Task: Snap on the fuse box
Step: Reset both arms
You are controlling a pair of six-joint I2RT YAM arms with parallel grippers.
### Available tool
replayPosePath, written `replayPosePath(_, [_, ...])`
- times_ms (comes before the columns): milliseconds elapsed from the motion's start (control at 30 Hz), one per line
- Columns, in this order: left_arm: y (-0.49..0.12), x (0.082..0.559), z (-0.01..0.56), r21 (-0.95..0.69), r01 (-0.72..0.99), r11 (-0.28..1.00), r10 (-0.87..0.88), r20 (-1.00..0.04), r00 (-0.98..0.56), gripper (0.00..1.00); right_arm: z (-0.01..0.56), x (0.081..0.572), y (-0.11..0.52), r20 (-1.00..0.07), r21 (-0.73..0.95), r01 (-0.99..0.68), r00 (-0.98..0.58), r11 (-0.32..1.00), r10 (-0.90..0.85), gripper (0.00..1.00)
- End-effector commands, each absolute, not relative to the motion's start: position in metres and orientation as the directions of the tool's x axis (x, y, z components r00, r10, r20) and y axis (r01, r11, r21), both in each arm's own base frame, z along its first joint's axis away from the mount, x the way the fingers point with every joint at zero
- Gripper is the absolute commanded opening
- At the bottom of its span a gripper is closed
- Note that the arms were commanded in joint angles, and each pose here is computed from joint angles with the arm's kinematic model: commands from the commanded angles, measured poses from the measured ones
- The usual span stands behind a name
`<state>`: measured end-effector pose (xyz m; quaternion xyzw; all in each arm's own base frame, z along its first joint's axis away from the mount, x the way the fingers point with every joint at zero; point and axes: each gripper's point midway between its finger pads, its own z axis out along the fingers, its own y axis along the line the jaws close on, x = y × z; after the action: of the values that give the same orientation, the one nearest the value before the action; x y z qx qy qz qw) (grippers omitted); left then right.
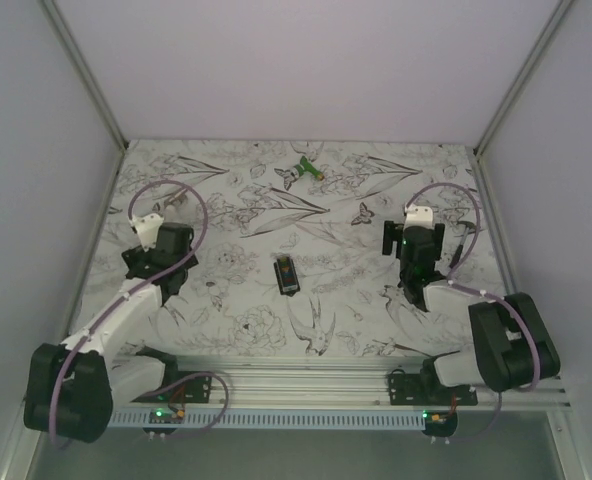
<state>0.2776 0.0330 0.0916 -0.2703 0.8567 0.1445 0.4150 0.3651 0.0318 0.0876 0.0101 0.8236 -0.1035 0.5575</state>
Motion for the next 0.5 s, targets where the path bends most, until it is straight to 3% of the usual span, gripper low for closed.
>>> replayPosePath(0, [0.07,0.283,0.087,0.13,-0.625,0.77,-0.239,-0.849,-0.471,1.0,0.126,0.381,0.011,-0.975,-0.19,0.22,-0.158,0.957,-0.157,0.99])
replayPosePath(133, [0.073,0.294,0.069,0.096,-0.6,0.794,-0.219,-0.876,-0.431,1.0,0.11,0.374,0.001,-0.986,-0.14,0.218,-0.115,0.966,-0.116,0.99])
replayPosePath(367, [0.054,0.336,0.056,0.095,-0.42,0.903,-0.099,-0.904,-0.416,1.0,0.097,0.376,0.009,-0.994,-0.068,0.037,-0.092,0.997,-0.064,1.0])
replayPosePath(467, [0.031,0.358,0.039,0.112,-0.25,0.962,-0.024,-0.875,-0.484,1.0,0.094,0.379,0.014,-0.991,-0.064,-0.023,-0.113,0.998,-0.066,1.0])
